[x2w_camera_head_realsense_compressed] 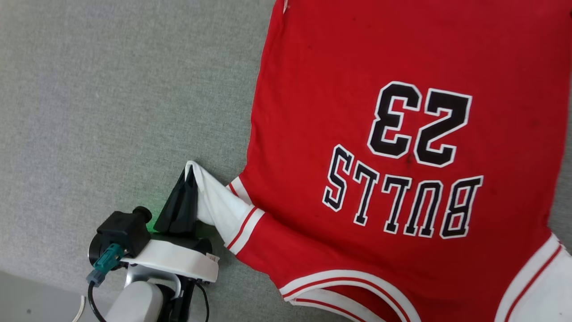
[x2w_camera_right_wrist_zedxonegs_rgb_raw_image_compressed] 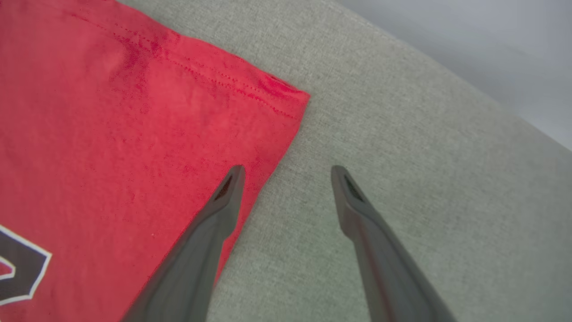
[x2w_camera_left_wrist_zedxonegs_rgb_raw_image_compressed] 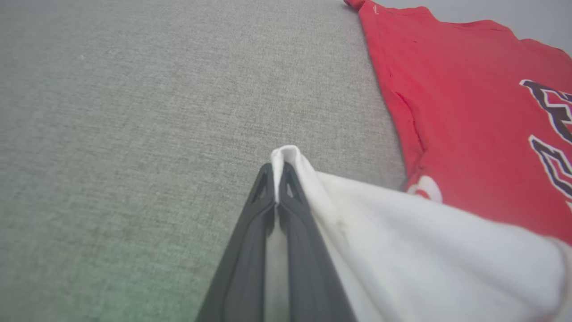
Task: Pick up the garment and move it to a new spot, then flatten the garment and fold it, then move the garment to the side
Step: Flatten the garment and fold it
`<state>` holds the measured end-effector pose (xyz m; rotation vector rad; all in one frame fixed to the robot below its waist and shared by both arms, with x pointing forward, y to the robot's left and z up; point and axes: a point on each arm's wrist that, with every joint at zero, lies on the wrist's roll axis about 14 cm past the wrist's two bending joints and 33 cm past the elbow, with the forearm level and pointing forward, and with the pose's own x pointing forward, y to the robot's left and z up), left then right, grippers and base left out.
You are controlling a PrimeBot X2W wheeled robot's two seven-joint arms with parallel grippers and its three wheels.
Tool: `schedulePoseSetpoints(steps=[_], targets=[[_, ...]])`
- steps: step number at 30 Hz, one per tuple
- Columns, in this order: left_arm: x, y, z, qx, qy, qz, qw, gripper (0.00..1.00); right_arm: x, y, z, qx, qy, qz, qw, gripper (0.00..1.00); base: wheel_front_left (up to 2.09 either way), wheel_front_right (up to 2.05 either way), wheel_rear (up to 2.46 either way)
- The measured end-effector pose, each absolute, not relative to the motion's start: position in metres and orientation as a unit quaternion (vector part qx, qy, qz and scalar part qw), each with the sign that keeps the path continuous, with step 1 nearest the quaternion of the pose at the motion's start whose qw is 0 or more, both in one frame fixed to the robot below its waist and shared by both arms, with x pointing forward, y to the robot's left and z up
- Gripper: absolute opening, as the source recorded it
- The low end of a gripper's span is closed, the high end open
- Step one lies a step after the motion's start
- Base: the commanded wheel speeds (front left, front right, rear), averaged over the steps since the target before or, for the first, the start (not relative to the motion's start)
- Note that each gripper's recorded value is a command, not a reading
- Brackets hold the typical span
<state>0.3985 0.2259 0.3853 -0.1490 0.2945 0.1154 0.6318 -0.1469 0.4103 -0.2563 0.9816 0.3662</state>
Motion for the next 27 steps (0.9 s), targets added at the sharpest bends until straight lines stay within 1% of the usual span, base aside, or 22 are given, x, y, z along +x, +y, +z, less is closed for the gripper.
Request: schedulePoseSetpoints(steps=[7,11,12,13,19,24,27], targets=[[0.402,0.231,0.369,-0.067,0.159,0.068,0.983,0.0,0.631,-0.133,0.348,-0.14,0.52,0.19,0.821,1.0,0.0,0.0,0.0],[0.401,0.232,0.366,-0.065,0.161,0.072,0.982,0.0,0.629,-0.135,0.335,-0.151,0.531,0.193,0.811,1.0,0.0,0.0,0.0],[0.401,0.232,0.365,-0.065,0.161,0.072,0.982,0.0,0.629,-0.136,0.335,-0.152,0.529,0.193,0.812,0.33,0.0,0.0,0.0],[0.402,0.233,0.365,-0.065,0.16,0.072,0.982,0.0,0.63,-0.138,0.336,-0.154,0.525,0.192,0.815,0.0,0.0,0.0,0.0],[0.403,0.232,0.368,-0.067,0.154,0.072,0.983,0.0,0.635,-0.14,0.348,-0.176,0.487,0.191,0.834,0.0,0.0,0.0,0.0],[0.399,0.233,0.376,-0.069,0.146,0.072,0.984,0.0,0.637,-0.137,0.372,-0.15,0.451,0.192,0.859,0.0,0.0,0.0,0.0],[0.394,0.235,0.381,-0.067,0.141,0.074,0.985,0.0,0.637,-0.135,0.395,-0.134,0.416,0.196,0.878,0.0,0.0,0.0,0.0]])
